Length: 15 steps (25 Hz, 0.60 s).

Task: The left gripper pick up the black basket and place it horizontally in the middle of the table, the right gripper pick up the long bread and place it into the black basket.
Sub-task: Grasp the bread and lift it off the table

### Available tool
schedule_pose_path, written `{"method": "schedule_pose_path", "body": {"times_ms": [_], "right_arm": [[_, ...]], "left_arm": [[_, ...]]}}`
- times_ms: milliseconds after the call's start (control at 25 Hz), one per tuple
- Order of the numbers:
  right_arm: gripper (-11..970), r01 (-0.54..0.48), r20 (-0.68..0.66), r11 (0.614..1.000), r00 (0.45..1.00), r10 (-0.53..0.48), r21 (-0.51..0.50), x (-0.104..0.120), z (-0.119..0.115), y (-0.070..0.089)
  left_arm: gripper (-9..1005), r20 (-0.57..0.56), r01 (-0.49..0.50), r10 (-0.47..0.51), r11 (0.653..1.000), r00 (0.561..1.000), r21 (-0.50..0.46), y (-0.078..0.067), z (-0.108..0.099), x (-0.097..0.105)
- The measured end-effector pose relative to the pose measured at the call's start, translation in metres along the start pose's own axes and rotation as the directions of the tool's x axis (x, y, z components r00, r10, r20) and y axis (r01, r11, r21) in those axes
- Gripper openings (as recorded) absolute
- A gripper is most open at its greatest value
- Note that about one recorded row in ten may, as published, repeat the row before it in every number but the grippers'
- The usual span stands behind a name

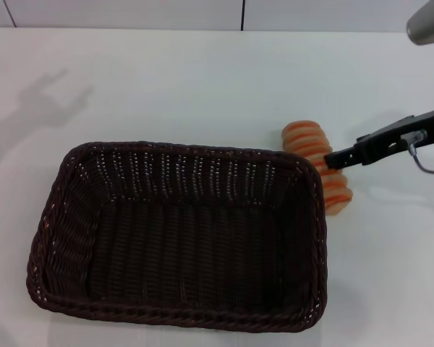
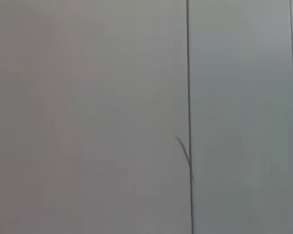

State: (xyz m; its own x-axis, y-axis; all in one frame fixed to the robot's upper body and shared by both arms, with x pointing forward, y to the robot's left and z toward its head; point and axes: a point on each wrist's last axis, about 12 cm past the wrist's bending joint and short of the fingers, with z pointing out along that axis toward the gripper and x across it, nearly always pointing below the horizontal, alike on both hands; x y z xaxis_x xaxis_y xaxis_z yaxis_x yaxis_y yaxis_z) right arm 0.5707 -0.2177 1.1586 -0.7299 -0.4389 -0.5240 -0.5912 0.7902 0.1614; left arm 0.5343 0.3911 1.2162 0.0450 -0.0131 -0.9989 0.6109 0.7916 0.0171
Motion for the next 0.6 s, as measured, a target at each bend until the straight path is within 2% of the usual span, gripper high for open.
{"method": "schedule_pose_path", "body": {"times_ms": [80, 600], "right_arm": [[723, 0.012, -0.014, 0.999, 1.0, -0.012, -0.03, 0.003, 0.002, 0.003], [723, 0.009, -0.066, 0.999, 0.998, -0.013, -0.053, 0.011, 0.014, -0.001]], "left_arm": [[665, 0.001, 0.001, -0.001, 1.0, 1.0, -0.001, 0.0, 0.0, 0.0], [666, 0.007, 0.009, -0.009, 1.0, 1.0, 0.001, -0.002, -0.005, 0.002]]}}
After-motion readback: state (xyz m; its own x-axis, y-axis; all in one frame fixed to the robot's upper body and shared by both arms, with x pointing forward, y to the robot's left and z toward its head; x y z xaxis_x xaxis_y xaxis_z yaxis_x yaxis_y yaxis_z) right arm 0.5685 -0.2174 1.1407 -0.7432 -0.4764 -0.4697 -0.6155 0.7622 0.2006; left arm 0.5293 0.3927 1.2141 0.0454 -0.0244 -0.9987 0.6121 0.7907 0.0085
